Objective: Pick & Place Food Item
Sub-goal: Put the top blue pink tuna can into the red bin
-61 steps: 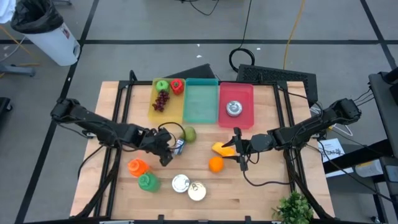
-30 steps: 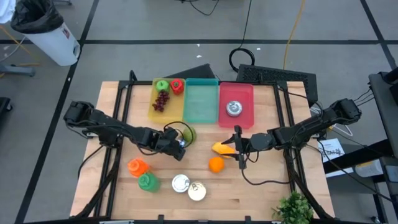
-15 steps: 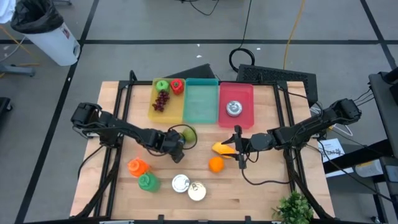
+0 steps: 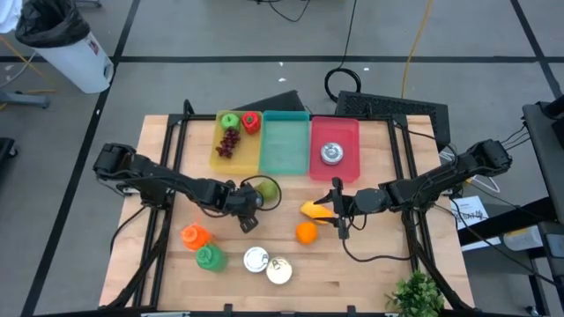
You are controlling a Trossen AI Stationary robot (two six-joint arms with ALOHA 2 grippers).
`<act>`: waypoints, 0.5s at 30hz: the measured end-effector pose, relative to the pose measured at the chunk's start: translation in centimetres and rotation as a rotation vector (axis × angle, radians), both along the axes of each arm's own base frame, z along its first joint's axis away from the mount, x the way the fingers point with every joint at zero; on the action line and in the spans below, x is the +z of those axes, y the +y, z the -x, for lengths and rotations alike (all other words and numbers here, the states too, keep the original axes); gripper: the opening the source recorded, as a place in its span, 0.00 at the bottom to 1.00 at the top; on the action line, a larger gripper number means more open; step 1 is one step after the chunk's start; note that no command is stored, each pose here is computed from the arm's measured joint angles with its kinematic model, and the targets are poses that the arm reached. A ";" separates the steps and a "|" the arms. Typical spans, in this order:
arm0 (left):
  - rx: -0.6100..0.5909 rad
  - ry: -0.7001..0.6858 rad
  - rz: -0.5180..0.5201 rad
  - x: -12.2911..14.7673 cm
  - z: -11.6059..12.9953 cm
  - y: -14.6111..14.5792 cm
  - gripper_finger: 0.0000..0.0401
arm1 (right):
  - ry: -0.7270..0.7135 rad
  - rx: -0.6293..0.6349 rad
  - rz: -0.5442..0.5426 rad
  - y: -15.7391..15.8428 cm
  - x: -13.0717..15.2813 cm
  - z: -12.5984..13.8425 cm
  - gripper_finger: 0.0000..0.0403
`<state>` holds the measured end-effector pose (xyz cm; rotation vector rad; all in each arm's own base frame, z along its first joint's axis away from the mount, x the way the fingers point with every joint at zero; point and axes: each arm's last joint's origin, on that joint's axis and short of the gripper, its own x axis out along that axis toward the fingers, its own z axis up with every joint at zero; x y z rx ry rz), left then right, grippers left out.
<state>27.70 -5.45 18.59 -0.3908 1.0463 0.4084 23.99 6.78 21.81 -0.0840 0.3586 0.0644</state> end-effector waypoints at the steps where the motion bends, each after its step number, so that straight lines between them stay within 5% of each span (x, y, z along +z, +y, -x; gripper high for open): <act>1: -0.030 -0.026 -0.029 0.7 -0.2 -0.3 0.44 | 0.000 0.000 0.000 0.0 0.0 0.0 0.50; 4: -0.157 -0.116 -0.187 2.9 -0.9 -1.5 0.44 | 0.000 0.000 0.000 0.0 0.0 0.0 0.50; 8: -0.458 -0.191 -0.531 4.1 -1.6 -3.6 0.44 | 0.000 -0.006 -0.015 0.0 0.0 0.0 0.50; 12: -0.706 -0.151 -0.919 4.3 -2.5 -5.1 0.46 | 0.004 -0.044 -0.103 -0.1 0.0 0.0 0.50; 15: -0.784 -0.134 -1.093 4.2 -3.5 -5.6 0.50 | 0.009 -0.098 -0.193 -0.5 -0.4 -0.5 0.50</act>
